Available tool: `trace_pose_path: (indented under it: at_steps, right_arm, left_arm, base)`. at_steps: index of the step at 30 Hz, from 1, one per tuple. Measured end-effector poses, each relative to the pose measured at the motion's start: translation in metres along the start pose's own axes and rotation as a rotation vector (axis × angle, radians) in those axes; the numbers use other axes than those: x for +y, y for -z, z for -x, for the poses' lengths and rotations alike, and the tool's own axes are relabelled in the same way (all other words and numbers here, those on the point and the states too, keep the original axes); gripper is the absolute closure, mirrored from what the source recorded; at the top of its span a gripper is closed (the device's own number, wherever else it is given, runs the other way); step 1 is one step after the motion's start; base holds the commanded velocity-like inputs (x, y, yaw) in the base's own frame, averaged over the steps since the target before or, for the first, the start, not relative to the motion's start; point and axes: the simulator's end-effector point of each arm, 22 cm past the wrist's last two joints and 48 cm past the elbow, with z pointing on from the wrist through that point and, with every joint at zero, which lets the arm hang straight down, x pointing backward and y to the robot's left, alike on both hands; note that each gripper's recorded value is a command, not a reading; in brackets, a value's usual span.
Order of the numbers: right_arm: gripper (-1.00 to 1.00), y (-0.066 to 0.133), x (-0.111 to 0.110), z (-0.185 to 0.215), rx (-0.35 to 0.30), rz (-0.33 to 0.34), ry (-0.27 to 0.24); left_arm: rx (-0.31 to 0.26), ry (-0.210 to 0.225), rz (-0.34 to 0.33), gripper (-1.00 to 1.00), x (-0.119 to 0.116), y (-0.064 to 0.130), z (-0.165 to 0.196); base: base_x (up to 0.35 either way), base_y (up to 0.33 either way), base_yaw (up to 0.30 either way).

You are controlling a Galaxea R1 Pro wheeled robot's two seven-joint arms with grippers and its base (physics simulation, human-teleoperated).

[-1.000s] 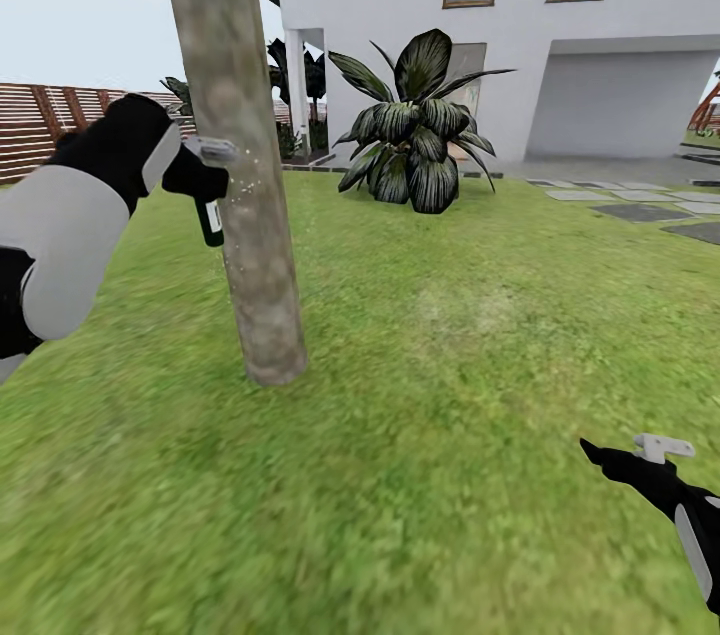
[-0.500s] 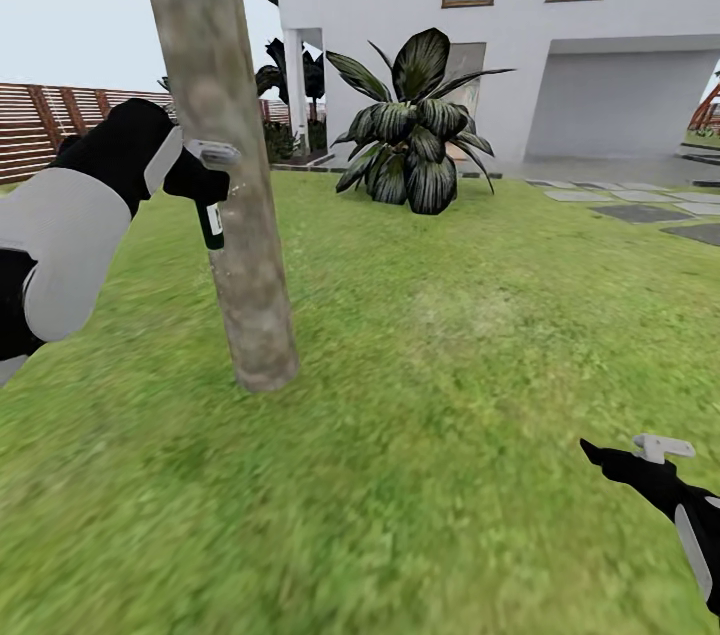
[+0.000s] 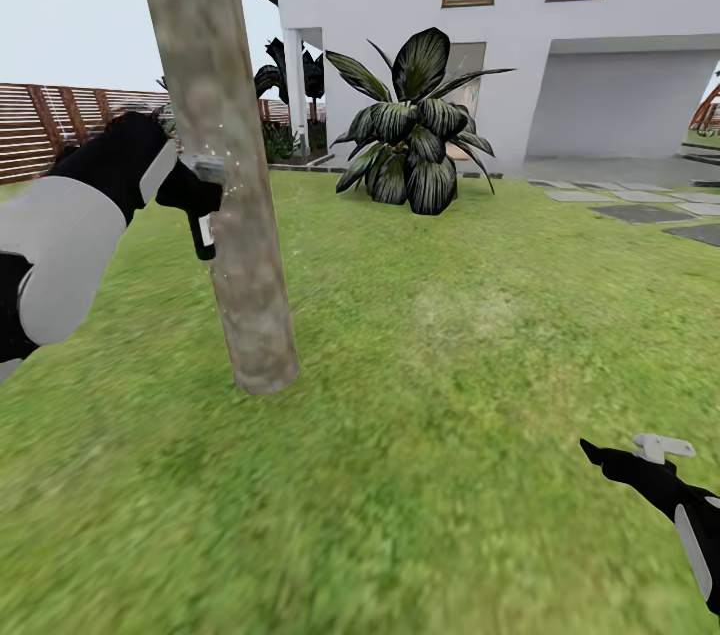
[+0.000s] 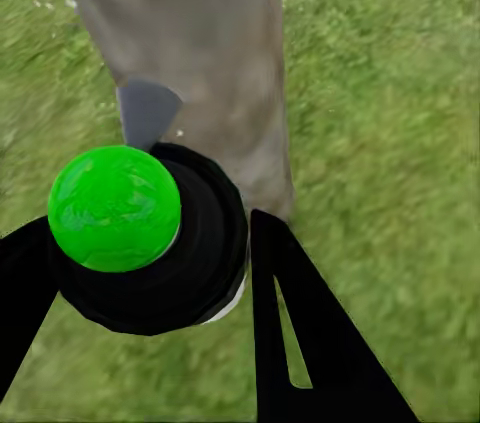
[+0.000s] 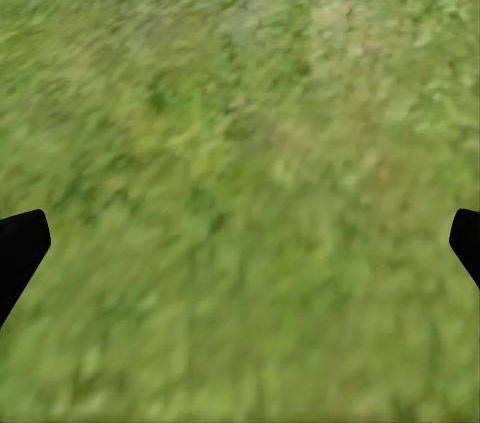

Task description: In the garden, pick up the pesticide atomizer on the floor and spray pesticide onto both trees until each tree trunk is fully covered.

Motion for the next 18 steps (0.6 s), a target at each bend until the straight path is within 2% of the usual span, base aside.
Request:
trace_pose_path:
  at_steps: [3, 5, 7, 12, 18]
  right_arm:
    - [-1.00, 0.000, 0.000, -0.001, 0.001, 0.000, 0.000]
    - [-1.00, 0.000, 0.000, 0.000, 0.001, 0.000, 0.000]
    - [-1.00, 0.000, 0.000, 0.000, 0.001, 0.000, 0.000]
    - [-1.00, 0.000, 0.001, -0.001, 0.001, 0.001, -0.001]
    - [-1.00, 0.000, 0.001, -0.001, 0.001, 0.001, -0.001]
  left_arm:
    - [0.074, 0.015, 0.019, 1.00, 0.018, -0.027, -0.043]
    - [0.082, 0.020, 0.021, 1.00, 0.024, -0.040, -0.059]
    - [0.100, 0.014, 0.017, 1.00, 0.021, -0.057, -0.082]
    - [0.130, 0.001, 0.006, 1.00, 0.014, -0.082, -0.120]
    - [0.138, -0.002, 0.003, 1.00, 0.011, -0.089, -0.132]
  base:
    - [0.000, 0.000, 0.000]
    - [0.000, 0.000, 0.000]
    - [0.000, 0.000, 0.000]
    - [0.000, 0.000, 0.000]
    - [0.000, 0.000, 0.000]
